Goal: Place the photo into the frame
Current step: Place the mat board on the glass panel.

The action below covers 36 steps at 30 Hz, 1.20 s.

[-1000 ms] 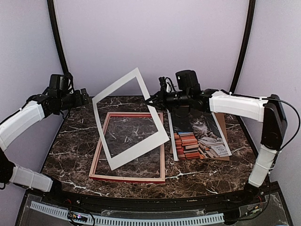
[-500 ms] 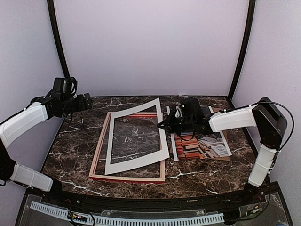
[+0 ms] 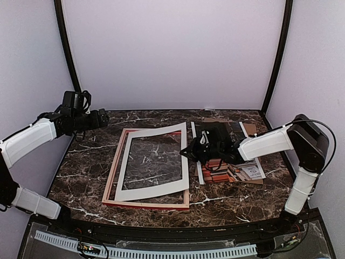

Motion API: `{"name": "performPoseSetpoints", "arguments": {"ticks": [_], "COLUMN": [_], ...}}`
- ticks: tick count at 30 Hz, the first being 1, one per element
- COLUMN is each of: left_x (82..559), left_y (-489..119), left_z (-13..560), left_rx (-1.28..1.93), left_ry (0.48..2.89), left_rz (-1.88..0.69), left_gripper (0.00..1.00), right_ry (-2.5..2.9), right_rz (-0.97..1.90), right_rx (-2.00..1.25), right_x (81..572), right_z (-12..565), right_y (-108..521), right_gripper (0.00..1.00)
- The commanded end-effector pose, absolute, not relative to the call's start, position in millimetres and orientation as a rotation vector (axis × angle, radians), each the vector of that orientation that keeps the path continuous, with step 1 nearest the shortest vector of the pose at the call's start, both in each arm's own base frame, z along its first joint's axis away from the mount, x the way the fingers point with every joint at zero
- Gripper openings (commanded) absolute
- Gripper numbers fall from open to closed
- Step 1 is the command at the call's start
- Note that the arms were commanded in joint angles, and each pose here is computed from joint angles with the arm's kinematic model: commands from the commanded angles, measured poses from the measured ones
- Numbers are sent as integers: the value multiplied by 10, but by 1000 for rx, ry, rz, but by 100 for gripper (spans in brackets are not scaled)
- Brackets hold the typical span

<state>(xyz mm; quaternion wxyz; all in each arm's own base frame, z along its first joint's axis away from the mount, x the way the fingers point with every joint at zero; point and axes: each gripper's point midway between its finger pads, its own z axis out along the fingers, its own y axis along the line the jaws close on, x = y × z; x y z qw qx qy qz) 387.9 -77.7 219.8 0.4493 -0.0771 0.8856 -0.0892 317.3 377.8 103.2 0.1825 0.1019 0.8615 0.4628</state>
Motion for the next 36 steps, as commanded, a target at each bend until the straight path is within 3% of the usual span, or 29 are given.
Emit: {"name": "performPoseSetpoints", "arguments": {"ticks": [1, 31, 36], "left_x": [3874, 3883, 3880], "left_y": [-805, -852, -857], "left_z": [2155, 2073, 2064], "left_rx": [-192, -178, -176], "left_ry": [2191, 2204, 2205], "left_rz": [-249, -273, -277], "left_gripper": [99, 99, 99], "right_ry": [2364, 2428, 2445], "right_rz": [1325, 1280, 1266], "right_rx": [327, 295, 286], "right_x": [3150, 3134, 3110], "right_z": [1158, 839, 804], "right_y": [3780, 4094, 4127], "right_gripper": [0, 0, 6]}}
